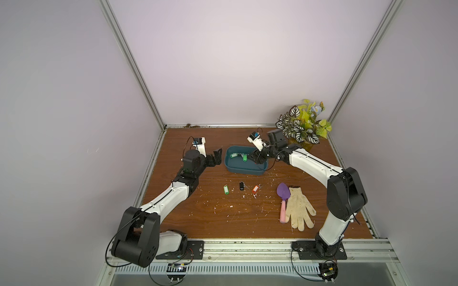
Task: Take the keys out of the storage box
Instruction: Adjust the storage box at the center of the board, then pick up the key from the storage box.
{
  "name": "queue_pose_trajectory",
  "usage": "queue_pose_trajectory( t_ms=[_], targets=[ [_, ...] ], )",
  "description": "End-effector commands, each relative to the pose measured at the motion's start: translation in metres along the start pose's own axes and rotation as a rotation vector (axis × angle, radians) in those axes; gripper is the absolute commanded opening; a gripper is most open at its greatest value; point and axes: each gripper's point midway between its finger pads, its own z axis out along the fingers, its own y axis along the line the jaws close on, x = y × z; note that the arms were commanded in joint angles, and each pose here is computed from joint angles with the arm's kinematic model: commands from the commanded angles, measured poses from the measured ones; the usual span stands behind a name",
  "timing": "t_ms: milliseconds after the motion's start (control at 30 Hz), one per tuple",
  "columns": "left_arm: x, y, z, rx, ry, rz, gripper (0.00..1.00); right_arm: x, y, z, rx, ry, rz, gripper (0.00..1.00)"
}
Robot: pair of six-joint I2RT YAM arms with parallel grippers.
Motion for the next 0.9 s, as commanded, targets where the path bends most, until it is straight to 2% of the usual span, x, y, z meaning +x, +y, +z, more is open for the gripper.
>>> queue_pose_trajectory(
  t_ms=[0, 200, 300, 433, 867],
  targets=[
    [-0.012, -0.011, 0.011, 0.074, -0.017, -0.022, 0.99, -0.008, -0.022, 0.015, 0.096, -0.112, 0.206, 0.55],
    [0.006, -0.016, 0.031, 0.126, 0.056, -0.047, 0.99, 0.008, -0.041, 0.040, 0.168, -0.061, 0.273, 0.52],
    [0.013, -0.015, 0.037, 0.135, 0.081, -0.059, 0.99, 0.019, -0.049, 0.055, 0.189, -0.017, 0.257, 0.59],
    [0.022, -0.013, 0.043, 0.133, 0.114, -0.067, 0.99, 0.029, -0.062, 0.072, 0.228, 0.065, 0.248, 0.59],
    [0.026, -0.010, 0.046, 0.118, 0.133, -0.066, 0.99, 0.031, -0.068, 0.096, 0.284, 0.154, 0.206, 0.59]
  ],
)
